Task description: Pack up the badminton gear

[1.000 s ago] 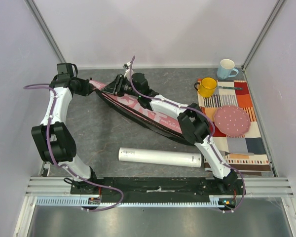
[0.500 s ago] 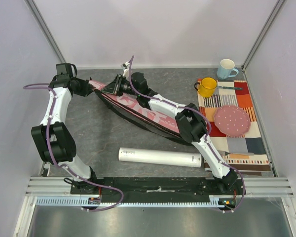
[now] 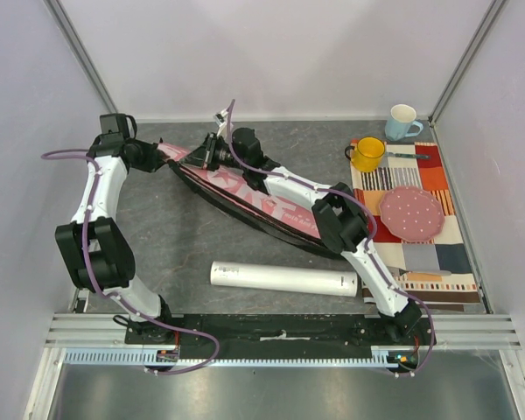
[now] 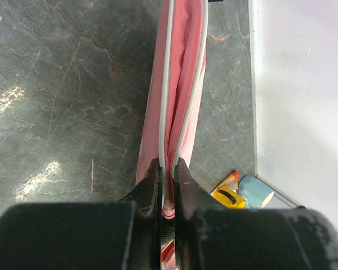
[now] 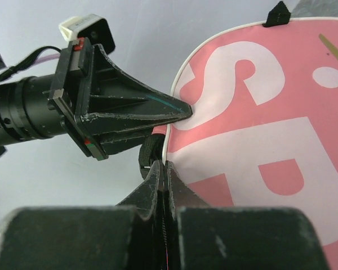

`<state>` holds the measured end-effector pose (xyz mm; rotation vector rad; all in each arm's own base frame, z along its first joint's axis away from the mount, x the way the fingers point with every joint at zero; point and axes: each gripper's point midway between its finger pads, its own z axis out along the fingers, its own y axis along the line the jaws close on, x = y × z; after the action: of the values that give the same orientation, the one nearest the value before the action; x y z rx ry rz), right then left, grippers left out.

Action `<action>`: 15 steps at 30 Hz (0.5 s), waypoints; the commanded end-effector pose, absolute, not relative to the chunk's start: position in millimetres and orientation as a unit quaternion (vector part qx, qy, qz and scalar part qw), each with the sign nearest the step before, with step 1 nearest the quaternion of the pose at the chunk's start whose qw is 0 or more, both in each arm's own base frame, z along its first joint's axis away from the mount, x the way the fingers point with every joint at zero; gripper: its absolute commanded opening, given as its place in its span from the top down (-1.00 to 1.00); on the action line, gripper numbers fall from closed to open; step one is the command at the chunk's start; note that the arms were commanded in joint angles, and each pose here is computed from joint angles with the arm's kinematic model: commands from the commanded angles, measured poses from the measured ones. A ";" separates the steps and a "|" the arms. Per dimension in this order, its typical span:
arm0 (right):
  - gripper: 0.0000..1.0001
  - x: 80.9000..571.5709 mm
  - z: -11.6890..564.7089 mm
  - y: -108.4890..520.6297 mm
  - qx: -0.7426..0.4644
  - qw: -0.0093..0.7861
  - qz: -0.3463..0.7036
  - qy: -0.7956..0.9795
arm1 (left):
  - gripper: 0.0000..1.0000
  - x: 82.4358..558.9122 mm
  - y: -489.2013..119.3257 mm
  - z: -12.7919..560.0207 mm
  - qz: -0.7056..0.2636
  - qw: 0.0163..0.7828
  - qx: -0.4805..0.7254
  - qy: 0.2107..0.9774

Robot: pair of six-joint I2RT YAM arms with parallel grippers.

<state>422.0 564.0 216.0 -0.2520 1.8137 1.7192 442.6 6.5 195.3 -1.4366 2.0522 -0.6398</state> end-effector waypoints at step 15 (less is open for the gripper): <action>1.00 410.4 259.7 488.7 -0.132 0.473 0.439 0.753 | 0.95 444.0 26.9 231.7 -0.239 0.343 -0.569 0.708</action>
<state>400.2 515.1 231.2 -0.3556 1.9137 1.1754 434.9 6.2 204.8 -1.4567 1.9942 -0.6330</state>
